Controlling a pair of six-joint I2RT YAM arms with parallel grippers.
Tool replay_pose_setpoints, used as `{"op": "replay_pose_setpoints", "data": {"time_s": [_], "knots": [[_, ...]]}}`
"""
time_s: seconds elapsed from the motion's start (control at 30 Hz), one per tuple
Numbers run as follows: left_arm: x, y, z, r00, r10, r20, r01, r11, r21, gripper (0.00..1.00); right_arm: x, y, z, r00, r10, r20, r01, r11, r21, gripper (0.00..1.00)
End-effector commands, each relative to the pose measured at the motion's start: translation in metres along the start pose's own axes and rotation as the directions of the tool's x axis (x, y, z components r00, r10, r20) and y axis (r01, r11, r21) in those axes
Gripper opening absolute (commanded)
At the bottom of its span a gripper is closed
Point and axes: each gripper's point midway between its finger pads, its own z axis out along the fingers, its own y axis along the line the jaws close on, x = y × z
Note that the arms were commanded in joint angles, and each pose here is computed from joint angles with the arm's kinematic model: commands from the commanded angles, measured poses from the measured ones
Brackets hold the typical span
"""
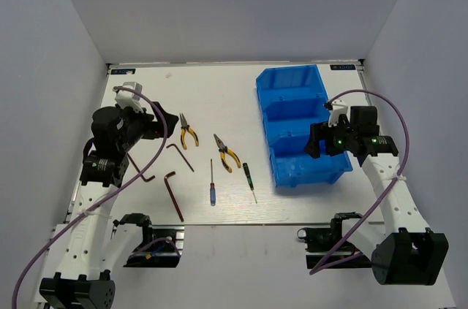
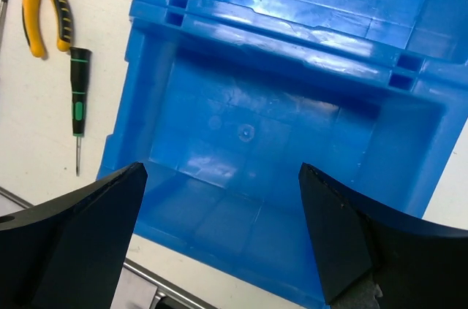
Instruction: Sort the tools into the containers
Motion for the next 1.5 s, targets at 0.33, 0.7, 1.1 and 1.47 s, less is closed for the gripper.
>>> {"op": "replay_pose_setpoints", "data": {"time_s": [0.33, 0.7, 1.1, 1.47], "knots": [[0.018, 0.010, 0.023, 0.996, -0.049, -0.078, 0.048, 0.999, -0.013, 0.00, -0.035, 0.067, -0.005, 0.955, -0.193, 0.225, 0.263, 0.900, -0.347, 0.00], [0.098, 0.046, -0.002, 0.949, -0.129, -0.288, 0.067, 0.975, -0.214, 0.27, -0.055, 0.148, 0.056, 0.886, -0.452, 0.105, 0.456, 0.807, -0.375, 0.46], [0.094, 0.044, -0.030, 0.916, -0.279, -0.288, 0.173, 0.923, -0.343, 0.76, -0.050, 0.156, 0.197, 0.882, -0.416, -0.220, 0.347, 0.891, -0.293, 0.46], [0.090, 0.038, -0.022, 0.910, -0.284, -0.304, 0.188, 0.932, -0.310, 0.76, -0.013, 0.186, 0.213, 0.838, -0.481, -0.259, 0.384, 0.856, -0.346, 0.51]]}}
